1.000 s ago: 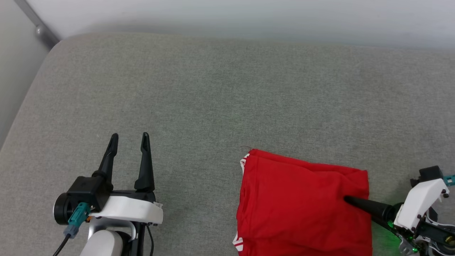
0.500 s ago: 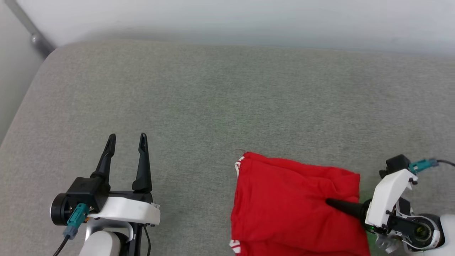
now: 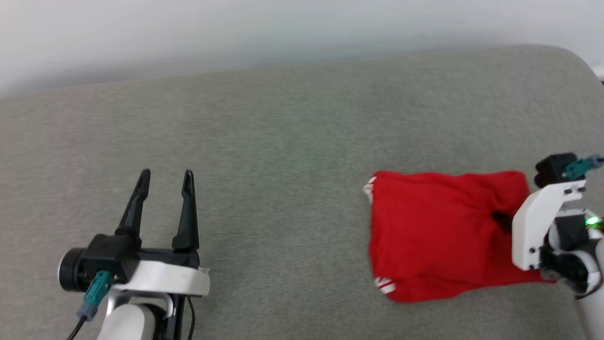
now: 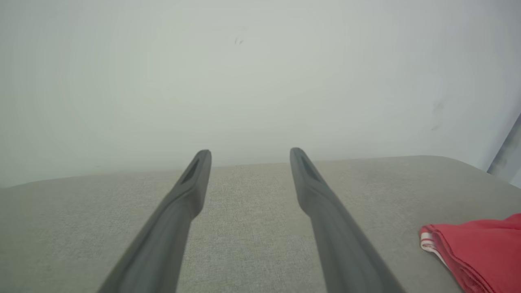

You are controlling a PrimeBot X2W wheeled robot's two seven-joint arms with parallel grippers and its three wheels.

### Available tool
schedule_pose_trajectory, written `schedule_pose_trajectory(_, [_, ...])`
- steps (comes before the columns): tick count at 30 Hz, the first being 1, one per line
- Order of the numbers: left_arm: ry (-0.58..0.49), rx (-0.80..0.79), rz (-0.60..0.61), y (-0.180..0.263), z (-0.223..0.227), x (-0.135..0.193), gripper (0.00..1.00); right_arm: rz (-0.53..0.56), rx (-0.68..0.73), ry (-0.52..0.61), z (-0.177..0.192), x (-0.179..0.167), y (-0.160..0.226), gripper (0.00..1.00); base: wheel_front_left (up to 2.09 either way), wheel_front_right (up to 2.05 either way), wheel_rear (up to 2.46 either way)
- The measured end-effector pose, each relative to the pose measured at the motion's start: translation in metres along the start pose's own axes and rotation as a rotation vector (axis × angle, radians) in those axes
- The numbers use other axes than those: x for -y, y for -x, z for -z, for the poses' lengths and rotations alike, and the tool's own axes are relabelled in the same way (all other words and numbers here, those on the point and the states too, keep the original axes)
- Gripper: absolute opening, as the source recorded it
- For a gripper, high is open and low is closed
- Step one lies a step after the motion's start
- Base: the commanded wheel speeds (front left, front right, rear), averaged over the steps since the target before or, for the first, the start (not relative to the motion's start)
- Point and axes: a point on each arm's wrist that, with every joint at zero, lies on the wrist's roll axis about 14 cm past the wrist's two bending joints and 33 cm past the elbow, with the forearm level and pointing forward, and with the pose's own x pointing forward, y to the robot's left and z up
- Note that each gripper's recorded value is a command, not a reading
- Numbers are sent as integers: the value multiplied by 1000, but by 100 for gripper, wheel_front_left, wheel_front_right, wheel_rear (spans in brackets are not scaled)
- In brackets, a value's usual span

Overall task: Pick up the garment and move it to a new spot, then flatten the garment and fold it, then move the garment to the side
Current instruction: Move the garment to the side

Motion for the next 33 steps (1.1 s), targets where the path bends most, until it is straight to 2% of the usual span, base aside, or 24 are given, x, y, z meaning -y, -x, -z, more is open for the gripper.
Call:
schedule_pose_trajectory(4, [14,20,109,-28,5,30,100,166,12,53,-6,53,10,0,0,0,0])
schedule_pose_trajectory(12, [17,-3,301,-82,41,72,100,435,12,62,-13,150,12,0,0,0,0])
schedule_pose_trajectory(16, [16,-22,352,-102,67,80,100,561,4,87,-19,193,13,0,0,0,0])
schedule_pose_trajectory(19, [27,-30,380,-114,85,85,100,664,54,115,-36,225,19,0,0,0,0])
schedule_pose_trajectory(20, [42,-42,394,-123,102,86,100,744,85,130,-46,248,20,0,0,0,0])
schedule_pose_trajectory(23, [50,-52,401,-128,118,85,100,798,110,142,-53,262,14,0,0,0,0])
schedule_pose_trajectory(26, [57,-70,400,-129,132,83,100,798,114,152,-49,261,-6,0,0,0,0])
schedule_pose_trajectory(27, [60,-72,398,-129,136,82,100,796,112,155,-46,260,-13,5,0,0,0])
schedule_pose_trajectory(28, [63,-75,397,-129,139,81,100,794,111,152,-43,260,-18,40,0,0,0])
schedule_pose_trajectory(29, [64,-77,395,-129,141,80,100,793,109,151,-40,259,-23,67,0,0,0])
schedule_pose_trajectory(30, [66,-79,394,-129,142,80,100,792,106,157,-37,258,-28,100,0,0,0])
schedule_pose_trajectory(33, [69,-78,392,-129,142,79,100,801,139,168,-39,257,-30,100,0,0,0])
